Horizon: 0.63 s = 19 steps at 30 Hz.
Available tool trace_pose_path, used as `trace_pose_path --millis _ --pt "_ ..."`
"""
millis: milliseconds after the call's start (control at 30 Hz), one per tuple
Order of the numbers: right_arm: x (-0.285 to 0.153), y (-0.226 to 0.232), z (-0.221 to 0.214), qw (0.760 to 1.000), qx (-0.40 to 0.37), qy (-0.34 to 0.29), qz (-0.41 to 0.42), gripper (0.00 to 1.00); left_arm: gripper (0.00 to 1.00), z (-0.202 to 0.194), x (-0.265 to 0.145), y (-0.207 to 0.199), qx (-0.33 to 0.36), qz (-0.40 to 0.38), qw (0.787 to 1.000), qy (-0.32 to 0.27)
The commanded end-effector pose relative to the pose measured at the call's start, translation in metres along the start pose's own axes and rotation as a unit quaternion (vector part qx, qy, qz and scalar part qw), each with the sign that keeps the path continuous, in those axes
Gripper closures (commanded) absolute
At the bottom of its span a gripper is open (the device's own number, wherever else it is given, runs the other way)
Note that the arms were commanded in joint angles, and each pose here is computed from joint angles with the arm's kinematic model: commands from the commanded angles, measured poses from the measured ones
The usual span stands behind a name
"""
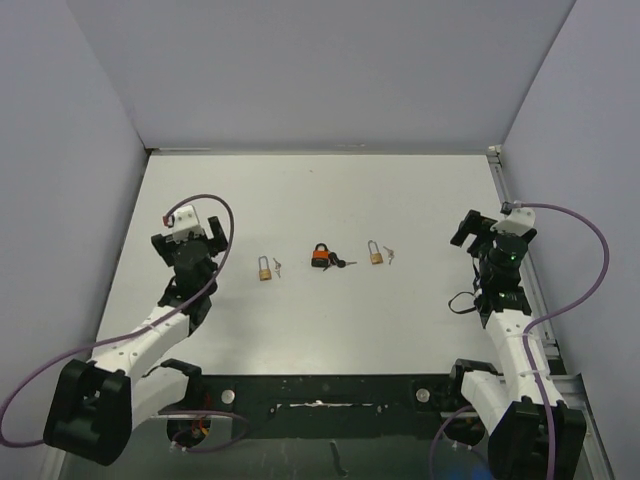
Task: Lock with the key
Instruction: Reset both arms
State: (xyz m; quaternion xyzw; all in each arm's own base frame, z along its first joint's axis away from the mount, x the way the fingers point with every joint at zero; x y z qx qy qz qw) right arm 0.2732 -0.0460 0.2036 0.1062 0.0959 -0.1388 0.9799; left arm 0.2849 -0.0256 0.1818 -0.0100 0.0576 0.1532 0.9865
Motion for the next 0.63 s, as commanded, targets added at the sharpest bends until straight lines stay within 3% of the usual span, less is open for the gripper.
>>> trace_pose_path --millis 0,133,267,433,600 --pt "0.001 0.005 0.018 1.0 0.007 -0.028 0.01 0.02 0.02 0.016 0.013 0.015 -0.028 0.146 0.988 -0.032" --pt "0.0 0.004 0.019 0.999 0.007 -0.03 0.009 0.02 0.02 0.018 0.023 0.0 0.014 0.187 0.982 -0.006" --pt "0.0 0.004 0.018 0.999 0.007 -0.031 0.007 0.02 0.02 0.02 0.022 -0.011 0.066 0.176 0.982 -0.021" --pt "0.001 0.004 0.017 1.0 0.008 -0.029 0.007 0.02 0.02 0.022 0.016 -0.02 0.044 0.097 0.994 -0.001" --pt "0.0 0.004 0.018 0.999 0.008 -0.032 0.008 0.02 0.02 0.03 0.012 -0.019 0.025 0.084 0.996 -0.022"
Point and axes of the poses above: each gripper's point midway between its finger pads, its own x axis out along the fingers, its own y axis along the line the jaws close on, z = x × y, the point moved 6 cm from there along -x, back along the fingers, and after that the axes turned 4 degrees about x, right-handed, at the moved point
